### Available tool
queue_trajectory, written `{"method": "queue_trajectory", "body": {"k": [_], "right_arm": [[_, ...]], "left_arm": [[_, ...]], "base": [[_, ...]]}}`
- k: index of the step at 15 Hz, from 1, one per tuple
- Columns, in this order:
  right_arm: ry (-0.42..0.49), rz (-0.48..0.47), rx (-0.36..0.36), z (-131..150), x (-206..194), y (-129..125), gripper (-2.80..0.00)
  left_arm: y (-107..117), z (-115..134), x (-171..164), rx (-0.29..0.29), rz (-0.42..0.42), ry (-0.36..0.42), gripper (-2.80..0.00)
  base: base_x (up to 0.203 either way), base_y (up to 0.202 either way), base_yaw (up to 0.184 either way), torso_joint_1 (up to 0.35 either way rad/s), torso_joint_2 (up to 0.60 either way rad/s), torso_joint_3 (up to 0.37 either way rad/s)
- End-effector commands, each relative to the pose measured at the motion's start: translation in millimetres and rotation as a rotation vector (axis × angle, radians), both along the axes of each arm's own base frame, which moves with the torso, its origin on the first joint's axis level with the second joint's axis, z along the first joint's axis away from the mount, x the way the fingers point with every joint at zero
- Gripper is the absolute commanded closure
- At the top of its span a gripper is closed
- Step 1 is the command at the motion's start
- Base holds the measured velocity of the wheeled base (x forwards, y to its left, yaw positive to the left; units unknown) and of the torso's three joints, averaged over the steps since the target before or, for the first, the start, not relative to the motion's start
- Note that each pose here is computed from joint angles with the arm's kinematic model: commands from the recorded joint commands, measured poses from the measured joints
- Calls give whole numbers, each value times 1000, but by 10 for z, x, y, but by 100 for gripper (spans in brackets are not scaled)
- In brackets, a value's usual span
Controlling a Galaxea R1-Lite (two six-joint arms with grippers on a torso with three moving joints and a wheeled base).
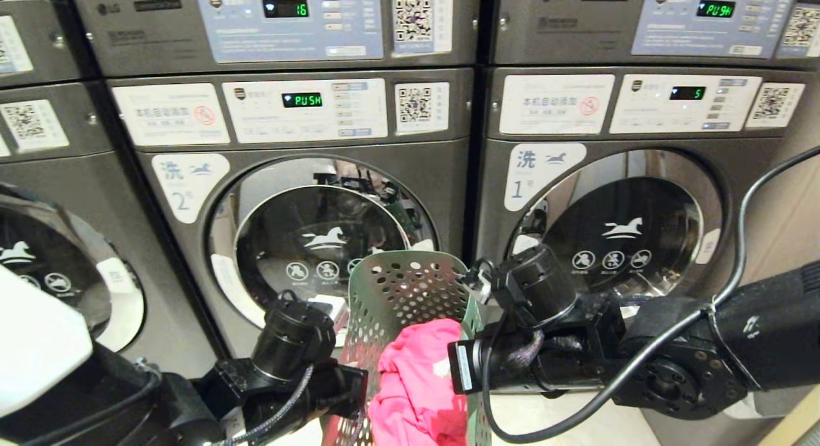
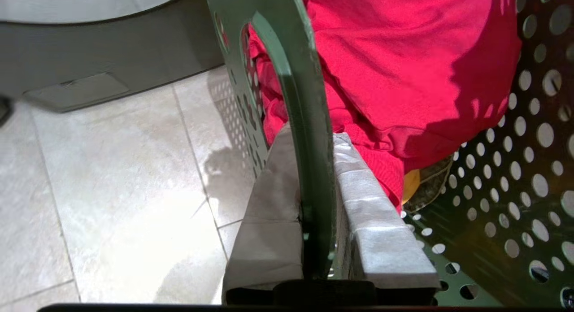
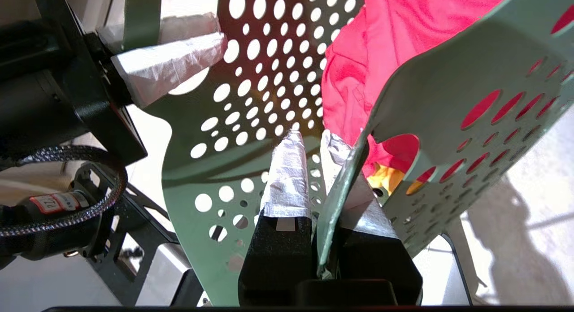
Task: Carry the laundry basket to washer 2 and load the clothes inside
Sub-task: Pick up the clothes basket and put it beside the washing machine
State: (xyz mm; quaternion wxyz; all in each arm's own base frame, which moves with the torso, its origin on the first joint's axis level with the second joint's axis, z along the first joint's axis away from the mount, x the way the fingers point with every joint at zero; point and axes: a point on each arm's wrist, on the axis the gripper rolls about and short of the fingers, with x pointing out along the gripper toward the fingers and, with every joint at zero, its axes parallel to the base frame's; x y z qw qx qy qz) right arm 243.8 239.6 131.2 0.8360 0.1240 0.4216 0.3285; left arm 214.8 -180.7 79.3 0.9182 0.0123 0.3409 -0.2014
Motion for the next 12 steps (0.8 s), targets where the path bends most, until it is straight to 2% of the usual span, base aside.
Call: {"method": "queue_trajectory", "body": {"k": [1, 3, 6, 10, 12], "right_arm": [[0, -1, 4, -24, -5, -3, 0], [-14, -4, 15, -63, -13, -19, 0], [-34, -4, 34, -116, -23, -32, 0], [-25, -31, 24, -149, 8, -96, 0], [-29, -73, -7, -197, 27, -166, 0]], "left_arm": [[-51, -20, 33, -1, -4, 0, 0], [-58, -29, 41, 0, -4, 1, 0], [-73, -63, 58, 5, -3, 8, 0], [-102, -105, 77, 12, -6, 16, 0], [-181, -119, 124, 8, -16, 12, 0]], "base": [[8, -10, 153, 2, -2, 2], [1, -5, 87, 4, 1, -1], [0, 0, 0, 0, 0, 0], [0, 0, 0, 0, 0, 0], [0, 0, 0, 0, 0, 0]]}}
